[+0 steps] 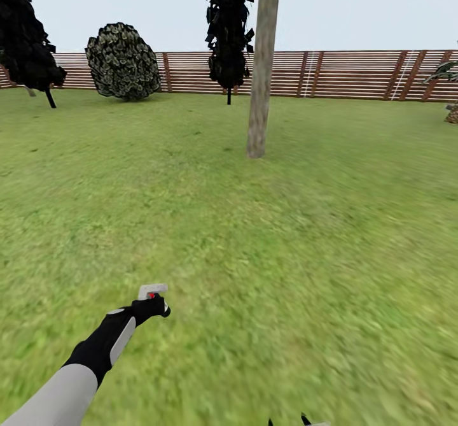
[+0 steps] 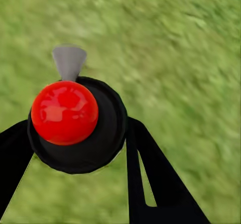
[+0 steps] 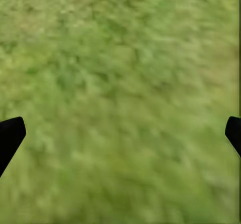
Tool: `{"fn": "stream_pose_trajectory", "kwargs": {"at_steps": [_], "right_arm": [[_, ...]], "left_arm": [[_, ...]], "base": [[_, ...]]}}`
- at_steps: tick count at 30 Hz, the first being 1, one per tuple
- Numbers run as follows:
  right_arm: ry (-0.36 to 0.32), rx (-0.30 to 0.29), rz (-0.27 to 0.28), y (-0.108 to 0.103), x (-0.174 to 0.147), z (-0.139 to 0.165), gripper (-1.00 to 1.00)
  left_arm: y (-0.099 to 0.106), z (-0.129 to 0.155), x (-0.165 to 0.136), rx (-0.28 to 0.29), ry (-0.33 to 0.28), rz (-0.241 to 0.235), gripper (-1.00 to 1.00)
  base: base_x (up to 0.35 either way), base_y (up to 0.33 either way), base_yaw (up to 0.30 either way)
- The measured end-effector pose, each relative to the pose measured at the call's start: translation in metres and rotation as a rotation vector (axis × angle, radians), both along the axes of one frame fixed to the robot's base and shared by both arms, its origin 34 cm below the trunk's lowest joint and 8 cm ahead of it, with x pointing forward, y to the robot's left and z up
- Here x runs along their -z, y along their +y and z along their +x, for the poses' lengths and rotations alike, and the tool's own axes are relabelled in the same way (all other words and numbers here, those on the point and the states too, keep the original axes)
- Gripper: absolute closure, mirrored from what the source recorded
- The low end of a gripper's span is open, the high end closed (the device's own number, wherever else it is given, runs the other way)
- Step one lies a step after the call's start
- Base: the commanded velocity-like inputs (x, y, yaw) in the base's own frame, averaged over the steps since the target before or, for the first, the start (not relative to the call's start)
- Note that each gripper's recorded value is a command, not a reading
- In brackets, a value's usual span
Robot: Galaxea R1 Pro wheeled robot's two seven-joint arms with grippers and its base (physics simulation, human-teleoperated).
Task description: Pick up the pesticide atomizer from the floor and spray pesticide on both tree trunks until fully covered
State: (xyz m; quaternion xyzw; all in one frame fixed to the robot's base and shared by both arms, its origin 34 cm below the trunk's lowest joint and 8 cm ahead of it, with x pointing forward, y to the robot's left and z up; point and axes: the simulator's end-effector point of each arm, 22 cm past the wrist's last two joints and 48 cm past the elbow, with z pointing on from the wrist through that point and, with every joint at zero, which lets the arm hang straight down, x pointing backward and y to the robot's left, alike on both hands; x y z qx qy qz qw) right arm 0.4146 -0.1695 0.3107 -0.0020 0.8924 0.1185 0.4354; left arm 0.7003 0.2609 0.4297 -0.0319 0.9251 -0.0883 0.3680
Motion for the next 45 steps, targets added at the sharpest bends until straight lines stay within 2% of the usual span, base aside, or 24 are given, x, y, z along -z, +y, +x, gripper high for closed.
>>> {"fn": "stream_pose_trajectory", "kwargs": {"at_steps": [6, 8, 9, 12, 15, 45], "right_arm": [[-0.023, 0.004, -0.007, -0.005, -0.004, 0.009, -1.0], [-0.056, 0.014, -0.025, -0.018, -0.009, 0.022, -1.0], [-0.079, 0.015, -0.035, -0.025, -0.014, 0.031, -1.0], [-0.234, 0.028, -0.057, -0.038, -0.051, 0.087, -1.0], [-0.294, 0.03, -0.062, -0.041, -0.069, 0.107, -1.0], [-0.298, 0.011, -0.067, -0.041, -0.069, 0.107, -1.0]], "left_arm": [[0.0, 0.001, -0.001, 0.0, -0.002, -0.002, 1.0], [0.0, 0.001, -0.001, 0.0, -0.002, -0.001, 1.0], [0.0, 0.0, -0.001, -0.001, -0.001, 0.0, 1.0], [0.001, 0.001, -0.001, -0.001, -0.001, 0.003, 1.0], [0.002, 0.0, 0.0, -0.001, -0.001, 0.004, 1.0], [-0.006, -0.001, 0.001, 0.001, 0.003, -0.001, 1.0]], "base": [[0.339, 0.0, 0.0], [0.339, 0.0, 0.0], [0.339, 0.0, 0.0], [0.339, 0.0, 0.0], [0.339, 0.0, 0.0], [0.339, 0.0, 0.0]]}}
